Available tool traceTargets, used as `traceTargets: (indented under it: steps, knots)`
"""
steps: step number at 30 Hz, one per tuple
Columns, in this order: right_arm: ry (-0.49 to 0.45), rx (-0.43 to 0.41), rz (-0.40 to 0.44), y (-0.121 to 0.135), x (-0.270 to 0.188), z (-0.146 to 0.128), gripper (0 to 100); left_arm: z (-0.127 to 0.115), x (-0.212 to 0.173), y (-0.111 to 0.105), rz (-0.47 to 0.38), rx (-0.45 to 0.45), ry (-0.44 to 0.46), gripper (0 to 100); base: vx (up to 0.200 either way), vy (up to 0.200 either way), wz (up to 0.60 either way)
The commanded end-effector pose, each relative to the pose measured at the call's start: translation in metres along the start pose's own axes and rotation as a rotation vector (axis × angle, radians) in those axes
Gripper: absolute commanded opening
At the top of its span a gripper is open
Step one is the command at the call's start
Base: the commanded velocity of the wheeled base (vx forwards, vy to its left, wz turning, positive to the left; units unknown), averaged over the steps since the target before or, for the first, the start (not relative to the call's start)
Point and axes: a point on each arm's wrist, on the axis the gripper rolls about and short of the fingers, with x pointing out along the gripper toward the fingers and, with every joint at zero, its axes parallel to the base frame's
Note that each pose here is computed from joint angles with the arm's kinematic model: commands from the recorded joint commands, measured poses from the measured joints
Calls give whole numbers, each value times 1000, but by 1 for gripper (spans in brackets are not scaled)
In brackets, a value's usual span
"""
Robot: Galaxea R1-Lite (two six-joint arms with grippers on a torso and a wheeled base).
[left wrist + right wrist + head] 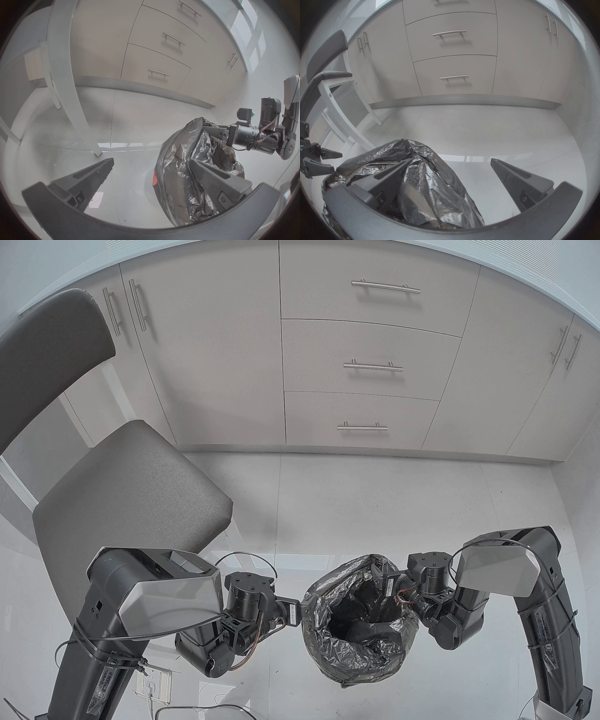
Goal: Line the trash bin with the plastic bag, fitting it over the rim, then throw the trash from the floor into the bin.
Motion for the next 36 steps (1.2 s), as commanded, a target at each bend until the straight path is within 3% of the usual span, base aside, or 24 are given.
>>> traceTargets:
  steps: [1, 8, 10, 14, 20, 29, 36]
  knots:
    - [13, -2, -7, -2, 4, -6, 100, 0, 0, 0, 0, -2, 0, 100, 0, 0, 0]
    - [0, 5, -5, -2, 2, 0, 100, 0, 0, 0, 0, -2, 0, 100, 0, 0, 0]
    - [-16, 8, 14, 3, -13, 15, 100, -1, 0, 0, 1, 0, 2, 100, 0, 0, 0]
    - [-18, -18, 95, 16, -51, 44, 100, -1, 0, 0, 1, -2, 2, 100, 0, 0, 0]
    - [34, -118, 235, 11, -76, 47, 100, -1, 0, 0, 0, -2, 0, 100, 0, 0, 0]
    - [98, -147, 131, -23, -42, 21, 100, -1, 0, 0, 2, -2, 0, 100, 0, 0, 0]
    - [112, -155, 107, -32, -36, 15, 100, -2, 1, 1, 3, -1, 3, 100, 0, 0, 0]
